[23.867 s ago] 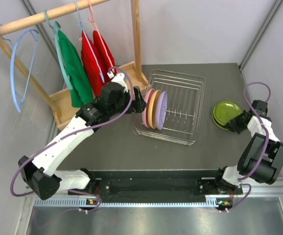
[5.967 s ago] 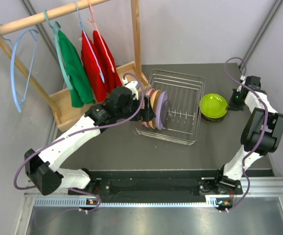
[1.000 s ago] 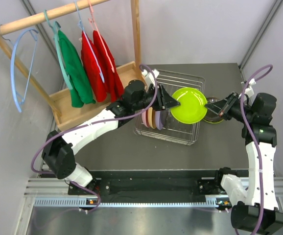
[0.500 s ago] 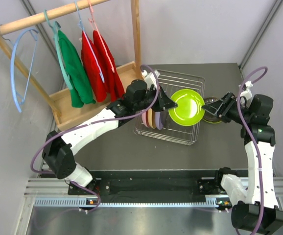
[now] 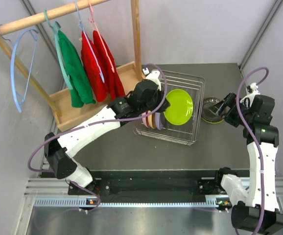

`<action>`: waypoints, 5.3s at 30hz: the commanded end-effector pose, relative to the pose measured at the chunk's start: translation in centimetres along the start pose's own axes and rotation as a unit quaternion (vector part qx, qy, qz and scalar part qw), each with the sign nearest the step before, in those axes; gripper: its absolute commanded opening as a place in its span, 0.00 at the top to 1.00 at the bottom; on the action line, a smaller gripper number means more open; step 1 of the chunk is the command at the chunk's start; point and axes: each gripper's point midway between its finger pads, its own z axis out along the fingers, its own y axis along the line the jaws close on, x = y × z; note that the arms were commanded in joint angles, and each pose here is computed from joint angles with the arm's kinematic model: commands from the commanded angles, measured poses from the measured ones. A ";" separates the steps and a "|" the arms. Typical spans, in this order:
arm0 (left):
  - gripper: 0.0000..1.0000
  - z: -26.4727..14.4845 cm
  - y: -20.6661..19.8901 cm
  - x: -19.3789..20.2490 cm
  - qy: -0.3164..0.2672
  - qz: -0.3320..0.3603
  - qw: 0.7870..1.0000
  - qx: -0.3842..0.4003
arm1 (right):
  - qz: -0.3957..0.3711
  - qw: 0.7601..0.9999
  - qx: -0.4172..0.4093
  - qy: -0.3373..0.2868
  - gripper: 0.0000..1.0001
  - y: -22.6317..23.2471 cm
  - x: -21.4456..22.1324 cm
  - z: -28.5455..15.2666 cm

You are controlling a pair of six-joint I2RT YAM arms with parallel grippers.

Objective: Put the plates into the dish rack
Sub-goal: Insert the plate into the dish rack, then pick up the plate at the center of the board.

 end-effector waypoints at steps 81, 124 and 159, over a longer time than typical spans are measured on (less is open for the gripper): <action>0.08 -2.9 -4.5 -2.8 -0.027 0.098 0.995 -0.012 | 0.124 0.960 0.252 0.001 0.24 -18.2 -5.5 10.3; 0.03 -8.1 2.6 -1.5 -0.022 0.001 0.999 0.034 | 0.054 0.958 0.236 0.155 0.70 -21.8 -2.6 17.2; 0.01 -7.7 1.5 -2.1 -0.027 -0.023 0.998 0.056 | 0.053 0.979 0.197 -0.019 1.00 -11.3 -7.1 5.7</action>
